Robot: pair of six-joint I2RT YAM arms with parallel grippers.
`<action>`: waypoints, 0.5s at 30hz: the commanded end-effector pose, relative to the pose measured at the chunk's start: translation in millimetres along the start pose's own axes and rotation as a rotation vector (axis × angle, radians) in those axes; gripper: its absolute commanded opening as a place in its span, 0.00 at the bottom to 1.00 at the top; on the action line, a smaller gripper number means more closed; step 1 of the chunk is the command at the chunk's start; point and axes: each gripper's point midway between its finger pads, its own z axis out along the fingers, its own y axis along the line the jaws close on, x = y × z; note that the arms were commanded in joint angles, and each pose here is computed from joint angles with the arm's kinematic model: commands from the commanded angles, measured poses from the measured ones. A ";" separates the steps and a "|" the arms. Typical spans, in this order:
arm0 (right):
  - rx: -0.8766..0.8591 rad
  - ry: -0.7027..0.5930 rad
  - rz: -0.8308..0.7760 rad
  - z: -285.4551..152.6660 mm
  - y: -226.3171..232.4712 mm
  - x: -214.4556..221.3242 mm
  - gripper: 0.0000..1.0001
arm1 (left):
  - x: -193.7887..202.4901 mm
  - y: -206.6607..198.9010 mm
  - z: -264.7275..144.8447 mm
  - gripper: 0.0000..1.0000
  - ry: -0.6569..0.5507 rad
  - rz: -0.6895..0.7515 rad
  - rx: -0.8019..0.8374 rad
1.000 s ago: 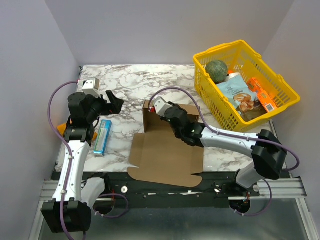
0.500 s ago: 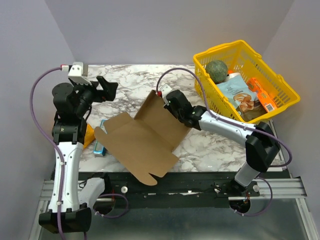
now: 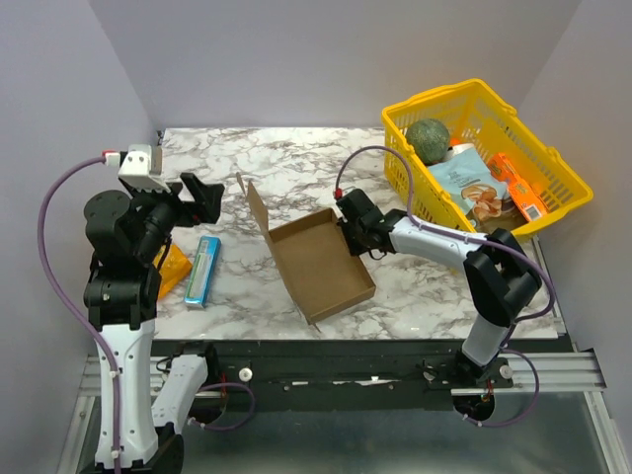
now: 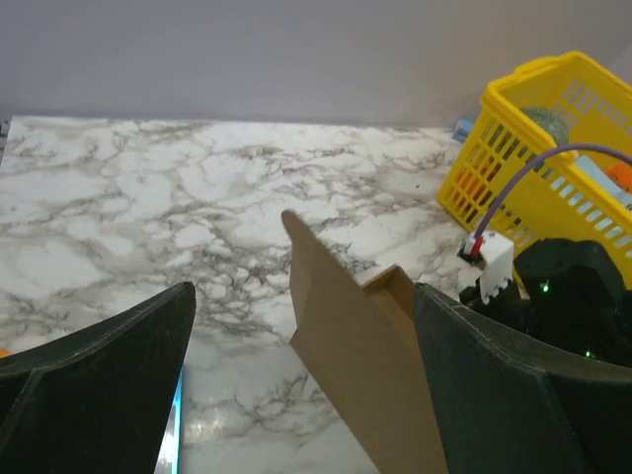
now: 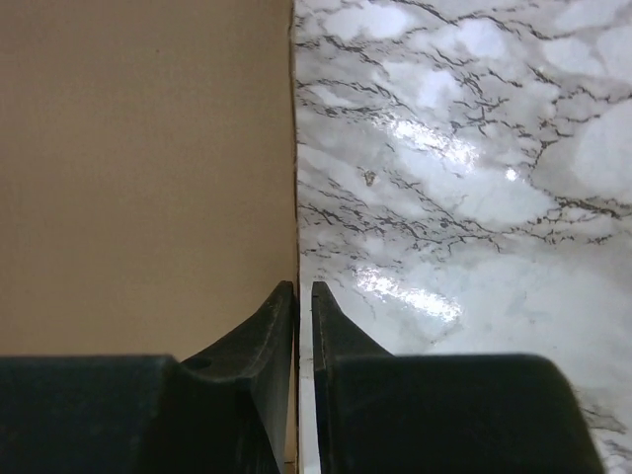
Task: Fold the paper box
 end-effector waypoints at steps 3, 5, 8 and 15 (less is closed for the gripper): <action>-0.009 -0.012 0.228 8.8 -1.4 4.1 0.28 | 79.9 -0.1 -22.6 0.99 0.237 -0.147 -0.013; -0.012 -0.037 0.251 9.5 -0.2 0.5 0.46 | 84.7 -19.7 -25.8 0.99 0.258 -0.221 0.080; -0.019 -0.052 0.266 10.3 0.2 -0.4 0.63 | 81.1 -34.2 -28.8 0.99 0.242 -0.275 0.146; -0.054 -0.090 0.274 0.9 3.7 -4.2 0.77 | 92.1 -36.3 -33.7 0.99 0.325 -0.348 0.125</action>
